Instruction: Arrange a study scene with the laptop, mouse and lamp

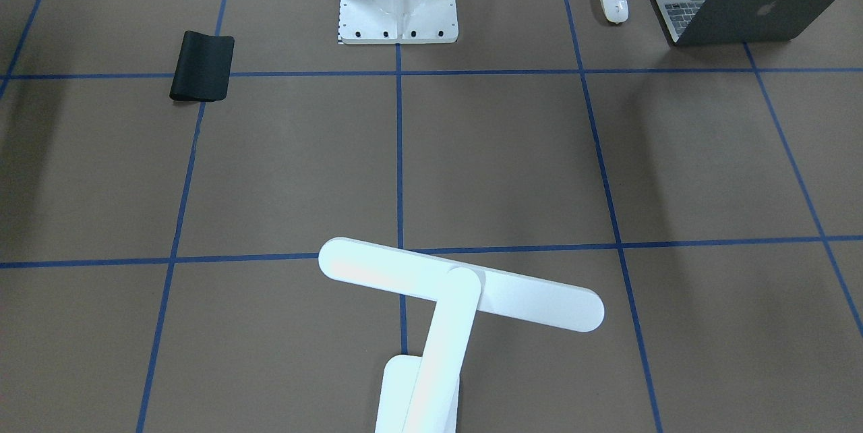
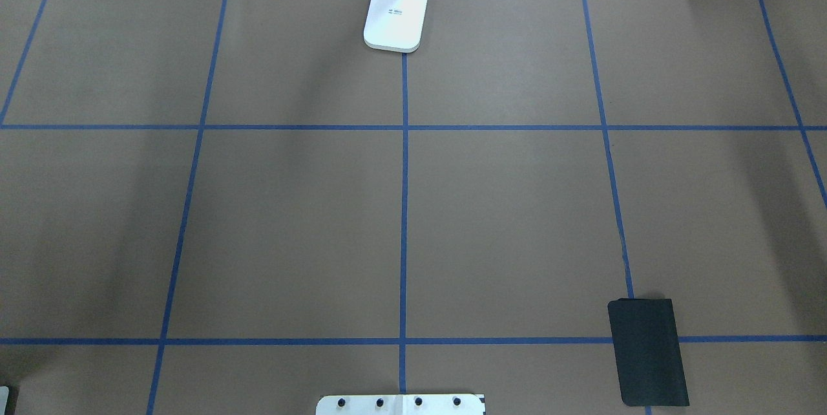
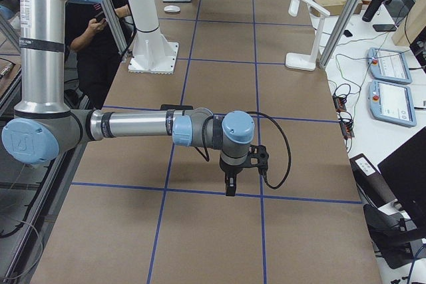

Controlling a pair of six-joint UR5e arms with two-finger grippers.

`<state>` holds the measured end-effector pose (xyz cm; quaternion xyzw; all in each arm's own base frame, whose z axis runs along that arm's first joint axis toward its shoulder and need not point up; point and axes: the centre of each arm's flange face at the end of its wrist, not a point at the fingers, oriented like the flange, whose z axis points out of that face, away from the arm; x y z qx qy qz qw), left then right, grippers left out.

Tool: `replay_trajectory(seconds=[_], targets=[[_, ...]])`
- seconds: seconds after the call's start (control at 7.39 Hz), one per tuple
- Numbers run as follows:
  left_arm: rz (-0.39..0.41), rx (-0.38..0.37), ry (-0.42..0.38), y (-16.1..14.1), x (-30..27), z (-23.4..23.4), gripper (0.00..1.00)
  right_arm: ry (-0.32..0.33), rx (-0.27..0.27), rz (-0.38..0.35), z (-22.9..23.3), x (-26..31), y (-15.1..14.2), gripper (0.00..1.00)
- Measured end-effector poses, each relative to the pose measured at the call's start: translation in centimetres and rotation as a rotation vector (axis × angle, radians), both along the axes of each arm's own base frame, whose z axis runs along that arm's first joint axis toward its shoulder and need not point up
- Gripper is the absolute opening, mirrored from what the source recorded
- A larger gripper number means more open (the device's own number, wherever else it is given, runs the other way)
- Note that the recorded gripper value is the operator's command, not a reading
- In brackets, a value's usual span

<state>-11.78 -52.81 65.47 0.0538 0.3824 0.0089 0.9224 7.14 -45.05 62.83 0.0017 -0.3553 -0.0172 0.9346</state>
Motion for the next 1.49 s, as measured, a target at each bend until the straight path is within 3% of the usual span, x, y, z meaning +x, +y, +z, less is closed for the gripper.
replay_trajectory(seconds=[0.41, 0.68, 0.95, 1.22, 1.49], targets=[[0.000, 0.010, 0.003, 0.1, 0.0, -0.4, 1.00, 0.013, 0.015, -0.004, -0.4, 0.1, -0.1, 1.00], [0.031, 0.083, 0.017, 0.8, 1.8, -4.4, 1.00, 0.016, 0.020, -0.002, -0.7, 0.1, -0.5, 1.00], [0.119, 0.131, 0.027, 5.0, 6.5, -12.5, 1.00, 0.015, 0.024, -0.005, -0.9, 0.0, -0.7, 1.00], [0.164, 0.116, 0.034, 10.7, 8.3, -18.6, 1.00, 0.013, 0.023, -0.007, -0.8, -0.1, -0.7, 1.00], [0.196, 0.078, 0.031, 13.4, 8.5, -17.4, 1.00, 0.013, 0.023, -0.009, -0.7, -0.1, -0.7, 1.00]])
